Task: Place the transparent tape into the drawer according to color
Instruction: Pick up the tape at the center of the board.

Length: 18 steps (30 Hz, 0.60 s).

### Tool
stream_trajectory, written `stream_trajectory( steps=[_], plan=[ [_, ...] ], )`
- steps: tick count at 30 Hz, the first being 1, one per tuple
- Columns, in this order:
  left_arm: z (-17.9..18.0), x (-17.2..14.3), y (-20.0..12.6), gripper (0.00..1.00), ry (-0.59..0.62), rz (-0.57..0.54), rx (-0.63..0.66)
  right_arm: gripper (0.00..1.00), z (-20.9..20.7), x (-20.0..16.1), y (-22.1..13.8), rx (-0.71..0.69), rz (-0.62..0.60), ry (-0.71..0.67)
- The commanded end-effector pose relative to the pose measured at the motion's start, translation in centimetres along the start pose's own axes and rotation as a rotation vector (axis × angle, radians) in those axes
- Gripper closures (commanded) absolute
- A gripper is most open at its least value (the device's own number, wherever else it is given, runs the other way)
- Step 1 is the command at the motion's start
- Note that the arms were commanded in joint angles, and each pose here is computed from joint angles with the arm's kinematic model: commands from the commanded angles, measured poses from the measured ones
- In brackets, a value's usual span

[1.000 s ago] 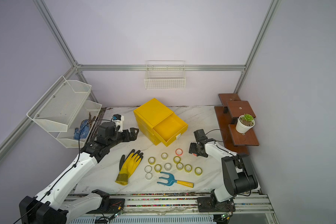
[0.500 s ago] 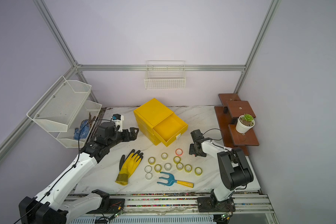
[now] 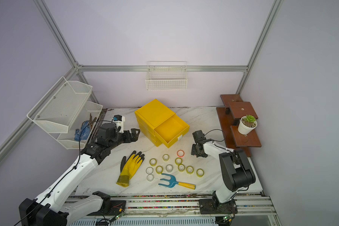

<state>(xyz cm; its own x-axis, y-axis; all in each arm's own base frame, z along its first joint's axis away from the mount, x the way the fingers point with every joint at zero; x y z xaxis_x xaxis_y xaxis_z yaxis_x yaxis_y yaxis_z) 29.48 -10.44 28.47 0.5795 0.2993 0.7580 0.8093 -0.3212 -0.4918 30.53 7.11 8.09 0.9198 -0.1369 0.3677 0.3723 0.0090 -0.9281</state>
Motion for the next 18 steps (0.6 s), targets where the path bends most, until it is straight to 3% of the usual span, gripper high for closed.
stream_trajectory(
  steps=[1, 9, 18],
  plan=[
    [-0.6, 0.9, -0.7, 0.0, 0.023, -0.047, -0.024, 0.49, 0.5, 0.7, -2.2, 0.058, -0.069, 0.035],
    [-0.6, 0.9, -0.7, 0.0, 0.023, -0.048, -0.02, 0.49, 0.4, 2.4, -7.3, 0.085, -0.187, 0.063],
    [-0.7, 0.8, -0.6, 0.0, 0.025, -0.044, -0.028, 0.51, 1.9, 6.2, -17.7, 0.264, -0.449, 0.006]
  ],
)
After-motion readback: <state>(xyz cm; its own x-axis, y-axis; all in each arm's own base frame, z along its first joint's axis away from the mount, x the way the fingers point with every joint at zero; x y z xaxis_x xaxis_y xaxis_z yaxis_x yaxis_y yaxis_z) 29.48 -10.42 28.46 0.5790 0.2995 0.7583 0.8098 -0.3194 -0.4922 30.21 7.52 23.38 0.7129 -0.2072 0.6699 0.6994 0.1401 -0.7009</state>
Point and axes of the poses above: each gripper's point midway between its finger pads, its own y axis out along the fingers, its own z axis along the line the jaws close on, x = y × z, the point moved 6 cm from there along -y, back along the fingers, and after that the axes turned 6 degrees about -y, right-handed, at the moved point
